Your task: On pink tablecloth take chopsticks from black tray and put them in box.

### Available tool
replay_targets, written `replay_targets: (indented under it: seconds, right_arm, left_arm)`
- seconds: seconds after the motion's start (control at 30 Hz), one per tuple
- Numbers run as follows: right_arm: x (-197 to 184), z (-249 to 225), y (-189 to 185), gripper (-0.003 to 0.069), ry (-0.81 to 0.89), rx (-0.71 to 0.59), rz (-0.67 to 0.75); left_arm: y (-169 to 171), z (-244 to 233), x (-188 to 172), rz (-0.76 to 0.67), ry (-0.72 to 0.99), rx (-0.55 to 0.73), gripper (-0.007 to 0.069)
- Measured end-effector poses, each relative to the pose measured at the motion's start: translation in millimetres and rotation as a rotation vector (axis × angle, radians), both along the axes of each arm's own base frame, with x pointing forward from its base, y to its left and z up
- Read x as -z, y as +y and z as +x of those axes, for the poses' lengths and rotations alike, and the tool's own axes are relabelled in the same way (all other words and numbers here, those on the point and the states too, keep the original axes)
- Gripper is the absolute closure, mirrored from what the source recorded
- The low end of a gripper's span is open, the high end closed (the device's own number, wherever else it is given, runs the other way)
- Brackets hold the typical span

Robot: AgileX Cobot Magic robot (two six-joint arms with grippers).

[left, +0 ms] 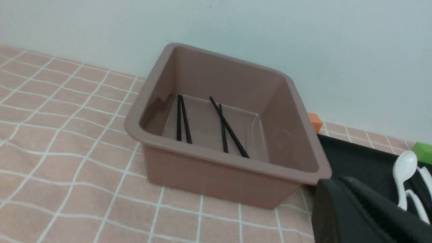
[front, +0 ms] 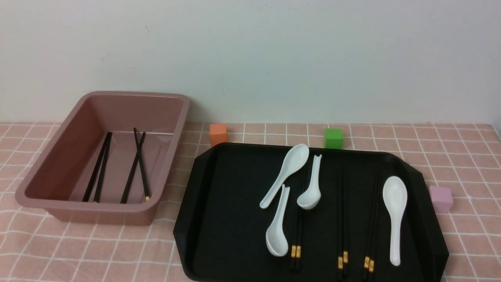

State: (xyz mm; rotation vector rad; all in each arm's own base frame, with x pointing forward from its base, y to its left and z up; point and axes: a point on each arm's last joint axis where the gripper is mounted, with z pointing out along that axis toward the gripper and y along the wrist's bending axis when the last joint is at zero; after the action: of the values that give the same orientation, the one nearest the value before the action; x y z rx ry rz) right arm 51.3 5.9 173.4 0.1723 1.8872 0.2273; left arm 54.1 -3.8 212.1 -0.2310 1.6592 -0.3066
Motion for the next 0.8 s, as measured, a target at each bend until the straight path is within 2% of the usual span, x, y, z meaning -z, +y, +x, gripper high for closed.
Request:
replay_targets:
  seconds: [0.2, 0.8]
  right_arm:
    - [0, 0, 0, 0.0419, 0.000, 0.000, -0.001]
    - [0, 0, 0, 0.0419, 0.000, 0.000, -0.001]
  left_arm:
    - [-1, -2, 42, 0.008, 0.212, 0.010, 0.0638]
    - [-4, -2, 43, -0.055, 0.225, 0.027, 0.0638]
